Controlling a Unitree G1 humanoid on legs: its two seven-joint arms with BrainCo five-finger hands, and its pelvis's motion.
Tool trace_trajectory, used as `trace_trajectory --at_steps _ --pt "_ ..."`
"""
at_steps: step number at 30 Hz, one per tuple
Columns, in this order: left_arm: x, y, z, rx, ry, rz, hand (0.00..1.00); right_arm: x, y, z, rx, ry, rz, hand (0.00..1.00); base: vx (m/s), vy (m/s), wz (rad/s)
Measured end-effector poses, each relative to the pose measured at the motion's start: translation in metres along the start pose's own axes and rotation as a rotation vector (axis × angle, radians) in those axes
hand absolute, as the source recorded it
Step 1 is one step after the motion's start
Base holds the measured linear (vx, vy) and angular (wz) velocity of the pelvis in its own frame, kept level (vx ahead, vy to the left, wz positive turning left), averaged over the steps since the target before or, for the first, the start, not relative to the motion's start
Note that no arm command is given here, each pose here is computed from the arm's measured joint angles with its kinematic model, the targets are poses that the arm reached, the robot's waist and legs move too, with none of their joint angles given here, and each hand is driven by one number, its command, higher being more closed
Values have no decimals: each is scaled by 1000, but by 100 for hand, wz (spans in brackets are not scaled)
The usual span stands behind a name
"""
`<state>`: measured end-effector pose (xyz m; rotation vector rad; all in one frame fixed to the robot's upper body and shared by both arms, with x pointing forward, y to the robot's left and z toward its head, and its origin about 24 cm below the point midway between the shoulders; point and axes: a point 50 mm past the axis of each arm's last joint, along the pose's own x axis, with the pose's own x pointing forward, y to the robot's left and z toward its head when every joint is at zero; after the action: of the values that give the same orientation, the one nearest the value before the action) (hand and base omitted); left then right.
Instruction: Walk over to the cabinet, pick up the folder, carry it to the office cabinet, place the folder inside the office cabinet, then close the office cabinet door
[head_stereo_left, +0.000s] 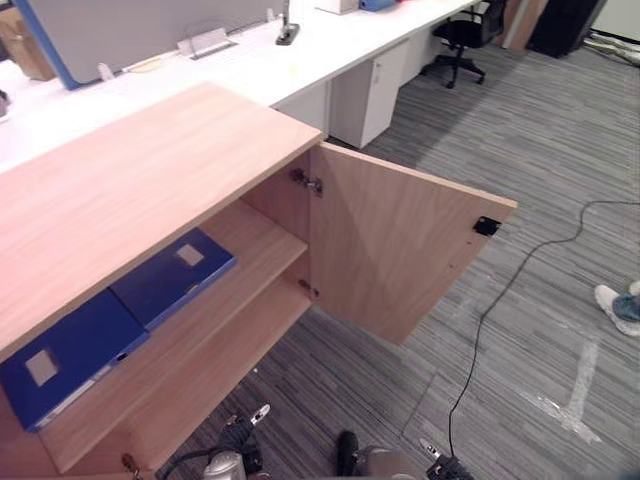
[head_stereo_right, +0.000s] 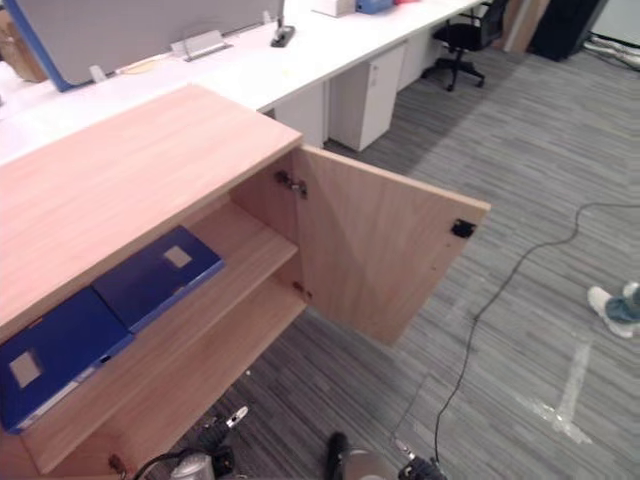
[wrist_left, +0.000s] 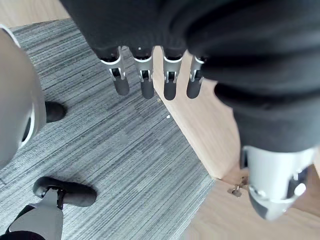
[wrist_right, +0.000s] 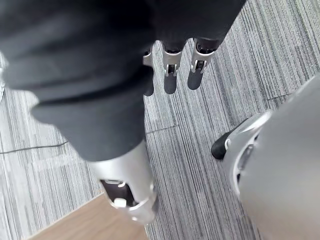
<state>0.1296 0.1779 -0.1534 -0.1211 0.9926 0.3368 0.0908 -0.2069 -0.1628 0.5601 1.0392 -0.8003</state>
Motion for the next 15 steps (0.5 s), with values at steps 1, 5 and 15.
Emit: trace_trajectory --at_steps 1,5,15 --pt "0 1 0 2 3 3 0 0 1 0 -1 1 1 0 64 -5 -52" --pt "1 7 0 -26 10 23 0 1 -2 2 16 6 -14 0 114 34 -47" --pt "3 30 3 112 8 52 0 -20 22 151 1 -528 73 0 45 30 -28"
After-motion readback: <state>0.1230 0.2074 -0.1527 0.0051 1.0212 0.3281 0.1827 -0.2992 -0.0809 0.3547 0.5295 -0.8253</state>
